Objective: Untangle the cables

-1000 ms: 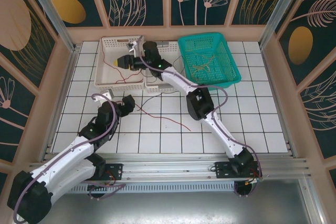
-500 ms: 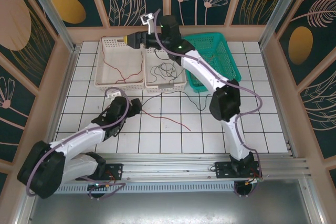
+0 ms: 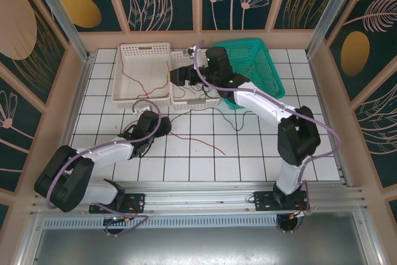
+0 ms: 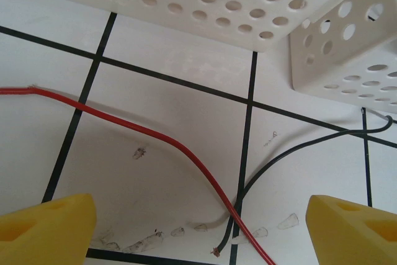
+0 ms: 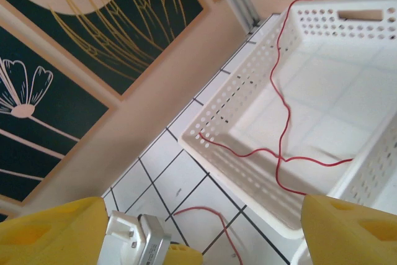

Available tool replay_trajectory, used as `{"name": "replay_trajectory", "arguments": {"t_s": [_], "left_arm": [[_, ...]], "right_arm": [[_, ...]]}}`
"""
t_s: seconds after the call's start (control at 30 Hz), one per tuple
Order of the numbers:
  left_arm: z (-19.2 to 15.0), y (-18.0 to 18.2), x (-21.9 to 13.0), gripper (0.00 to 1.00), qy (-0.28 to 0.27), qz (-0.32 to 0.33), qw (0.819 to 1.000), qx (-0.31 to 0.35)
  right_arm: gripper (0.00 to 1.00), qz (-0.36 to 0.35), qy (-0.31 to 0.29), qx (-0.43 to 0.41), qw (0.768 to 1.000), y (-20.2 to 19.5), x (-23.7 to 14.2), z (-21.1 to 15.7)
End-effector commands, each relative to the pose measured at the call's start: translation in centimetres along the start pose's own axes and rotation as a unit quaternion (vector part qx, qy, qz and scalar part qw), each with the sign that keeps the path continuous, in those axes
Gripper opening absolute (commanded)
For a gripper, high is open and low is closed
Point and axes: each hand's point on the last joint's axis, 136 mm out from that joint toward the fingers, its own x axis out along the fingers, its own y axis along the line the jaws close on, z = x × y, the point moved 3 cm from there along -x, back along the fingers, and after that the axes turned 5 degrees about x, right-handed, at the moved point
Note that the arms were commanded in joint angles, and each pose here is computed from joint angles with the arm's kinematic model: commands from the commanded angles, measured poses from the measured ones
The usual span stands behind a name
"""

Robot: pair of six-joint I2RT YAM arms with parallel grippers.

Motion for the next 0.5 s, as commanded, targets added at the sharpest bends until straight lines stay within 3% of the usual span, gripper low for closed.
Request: {"name": "replay_trajectory", "arguments": {"t_s": [0.0, 0.17, 0.27, 0.47], "left_arm": [[0.8, -0.9, 0.6, 0.84, -0.004, -0.011, 1.0, -0.003], [0.5, -1.0, 1.5, 0.75, 0.008, -0.004, 1.0, 0.005], [0.3, -1.1, 1.9, 0.64, 0.014, -0.002, 1.0, 0.006], [-0.2, -1.3, 2.8, 0.59, 0.032, 0.001, 0.999, 0.013]], "right_arm": [[0.82, 0.001, -0.068, -0.048, 0.997, 2.1, -3.1, 2.6], [0.82, -0.023, -0.081, -0.057, 0.995, 2.2, -5.4, 1.8], [0.82, -0.028, -0.084, -0.058, 0.994, 2.3, -6.3, 1.4], [0.82, -0.048, -0.094, -0.065, 0.992, 2.4, -8.2, 0.7]]}}
